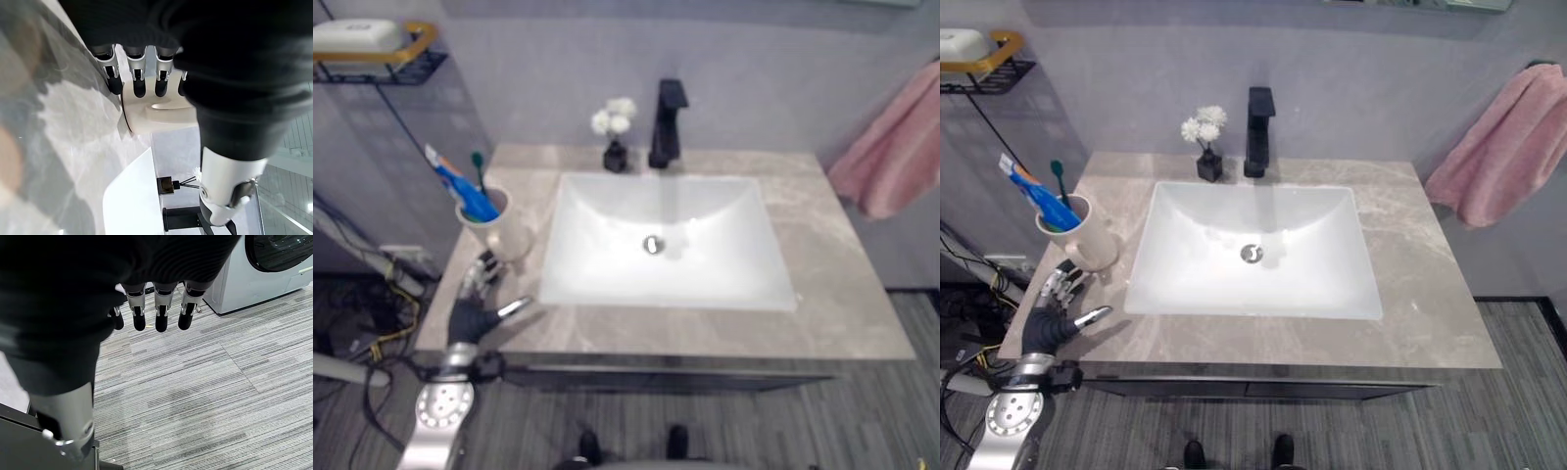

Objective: Put brush and paste in cup on sink, flatten towel.

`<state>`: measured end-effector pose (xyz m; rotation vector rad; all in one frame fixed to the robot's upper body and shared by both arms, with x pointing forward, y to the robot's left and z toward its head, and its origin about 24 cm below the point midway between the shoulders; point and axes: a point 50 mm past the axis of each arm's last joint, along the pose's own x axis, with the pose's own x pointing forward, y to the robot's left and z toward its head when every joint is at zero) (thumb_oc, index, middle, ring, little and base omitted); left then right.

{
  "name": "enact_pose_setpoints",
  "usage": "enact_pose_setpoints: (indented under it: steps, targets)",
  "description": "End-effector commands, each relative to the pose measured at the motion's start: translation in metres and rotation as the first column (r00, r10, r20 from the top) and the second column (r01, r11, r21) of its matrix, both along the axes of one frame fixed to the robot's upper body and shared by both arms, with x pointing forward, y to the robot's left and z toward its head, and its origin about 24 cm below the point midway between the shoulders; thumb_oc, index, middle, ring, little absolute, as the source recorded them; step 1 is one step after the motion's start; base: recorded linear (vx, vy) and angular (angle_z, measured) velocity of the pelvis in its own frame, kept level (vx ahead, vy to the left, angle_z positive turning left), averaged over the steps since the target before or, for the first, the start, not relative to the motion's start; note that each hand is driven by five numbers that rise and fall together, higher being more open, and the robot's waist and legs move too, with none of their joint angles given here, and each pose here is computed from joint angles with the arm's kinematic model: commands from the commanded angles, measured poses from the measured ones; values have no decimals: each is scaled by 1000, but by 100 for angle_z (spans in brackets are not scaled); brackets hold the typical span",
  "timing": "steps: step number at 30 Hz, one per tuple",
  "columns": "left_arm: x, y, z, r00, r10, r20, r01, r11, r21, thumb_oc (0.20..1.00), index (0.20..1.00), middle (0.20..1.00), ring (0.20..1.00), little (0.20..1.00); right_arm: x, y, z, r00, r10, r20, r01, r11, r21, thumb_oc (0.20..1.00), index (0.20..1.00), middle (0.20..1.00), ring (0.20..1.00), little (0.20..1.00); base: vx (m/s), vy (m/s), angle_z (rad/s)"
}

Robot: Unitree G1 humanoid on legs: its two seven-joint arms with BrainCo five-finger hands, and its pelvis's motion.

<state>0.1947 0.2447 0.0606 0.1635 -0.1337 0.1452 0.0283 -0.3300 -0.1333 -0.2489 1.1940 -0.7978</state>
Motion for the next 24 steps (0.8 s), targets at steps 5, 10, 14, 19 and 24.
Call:
enact_pose_setpoints:
  steps: [5, 10, 14, 19, 24]
  targets:
    - [9, -12, 39, 979, -82, 185, 79, 997, 23, 1000, 1000, 1000, 1000, 1000, 12, 4, -2, 1000, 16, 4, -16, 1000, -6, 1000, 1000, 1000, 1000, 1000, 0, 0, 0]
    - [10, -17, 37, 979, -102, 179, 102, 995, 12, 1000, 1000, 1000, 1000, 1000, 11, 5, -2, 1000, 8, 2, -8, 1000, -2, 1000, 1000, 1000, 1000, 1000, 3, -7, -5]
    - [10, -22, 37, 975, -137, 175, 139, 990, 3, 1000, 1000, 1000, 1000, 1000, 13, 6, -3, 1000, 11, 3, -11, 1000, 0, 1000, 1000, 1000, 1000, 1000, 0, 0, 0]
    - [13, -26, 36, 974, -151, 169, 153, 988, 1, 1000, 1000, 1000, 1000, 1000, 14, 8, -3, 1000, 13, 4, -13, 1000, -1, 1000, 1000, 1000, 1000, 1000, 0, 0, 0]
    - [20, -29, 37, 971, -156, 180, 159, 987, -1, 1000, 1000, 1000, 1000, 1000, 14, 9, -4, 1000, 21, 8, -21, 1000, 4, 1000, 1000, 1000, 1000, 1000, 0, 0, 0]
